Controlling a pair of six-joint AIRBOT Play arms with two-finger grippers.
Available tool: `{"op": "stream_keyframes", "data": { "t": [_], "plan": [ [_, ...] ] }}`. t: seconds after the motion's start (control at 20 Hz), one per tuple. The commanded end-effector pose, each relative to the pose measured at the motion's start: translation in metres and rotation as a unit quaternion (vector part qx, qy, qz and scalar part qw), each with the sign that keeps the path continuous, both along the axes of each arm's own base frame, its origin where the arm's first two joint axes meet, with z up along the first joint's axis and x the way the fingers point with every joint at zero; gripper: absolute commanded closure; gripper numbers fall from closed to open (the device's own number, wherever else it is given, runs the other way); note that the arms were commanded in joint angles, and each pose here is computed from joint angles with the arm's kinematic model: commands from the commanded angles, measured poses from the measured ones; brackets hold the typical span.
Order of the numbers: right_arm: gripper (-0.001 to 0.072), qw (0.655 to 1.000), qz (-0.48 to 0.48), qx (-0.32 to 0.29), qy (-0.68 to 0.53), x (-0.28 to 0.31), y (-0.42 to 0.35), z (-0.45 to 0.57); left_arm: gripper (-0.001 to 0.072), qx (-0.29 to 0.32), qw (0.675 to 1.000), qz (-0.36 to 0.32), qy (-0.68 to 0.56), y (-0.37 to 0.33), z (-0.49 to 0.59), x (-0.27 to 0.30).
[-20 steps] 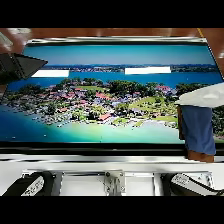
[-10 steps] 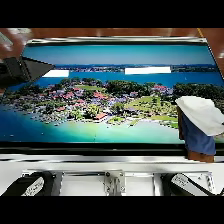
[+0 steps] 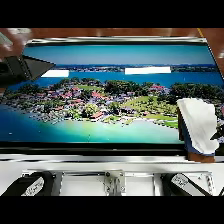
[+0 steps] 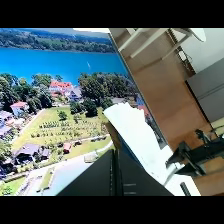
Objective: Fold the shirts.
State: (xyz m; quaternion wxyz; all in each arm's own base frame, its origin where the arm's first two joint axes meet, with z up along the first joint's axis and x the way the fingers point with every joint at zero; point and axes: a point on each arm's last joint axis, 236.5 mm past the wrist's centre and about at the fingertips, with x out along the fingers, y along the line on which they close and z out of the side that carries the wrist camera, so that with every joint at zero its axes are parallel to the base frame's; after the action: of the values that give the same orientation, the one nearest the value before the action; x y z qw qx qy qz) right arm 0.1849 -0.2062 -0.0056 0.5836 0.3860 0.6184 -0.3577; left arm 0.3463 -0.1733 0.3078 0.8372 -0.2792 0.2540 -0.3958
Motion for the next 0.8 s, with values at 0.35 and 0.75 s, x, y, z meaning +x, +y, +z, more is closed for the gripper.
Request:
{"op": "stream_keyframes", "data": {
  "t": [0.35,0.75],
  "plan": [
    [0.0077,0.901,0.253,-0.157,-0.315,0.204,0.06,0.188,0.0666,0.379,0.904,0.1,0.169,0.05,-0.195,0.043],
    [0.0077,0.9,0.406,-0.056,-0.147,0.191,0.169,0.079,0.0016,0.491,0.833,0.036,0.254,0.044,-0.248,0.036]
  ]
}}
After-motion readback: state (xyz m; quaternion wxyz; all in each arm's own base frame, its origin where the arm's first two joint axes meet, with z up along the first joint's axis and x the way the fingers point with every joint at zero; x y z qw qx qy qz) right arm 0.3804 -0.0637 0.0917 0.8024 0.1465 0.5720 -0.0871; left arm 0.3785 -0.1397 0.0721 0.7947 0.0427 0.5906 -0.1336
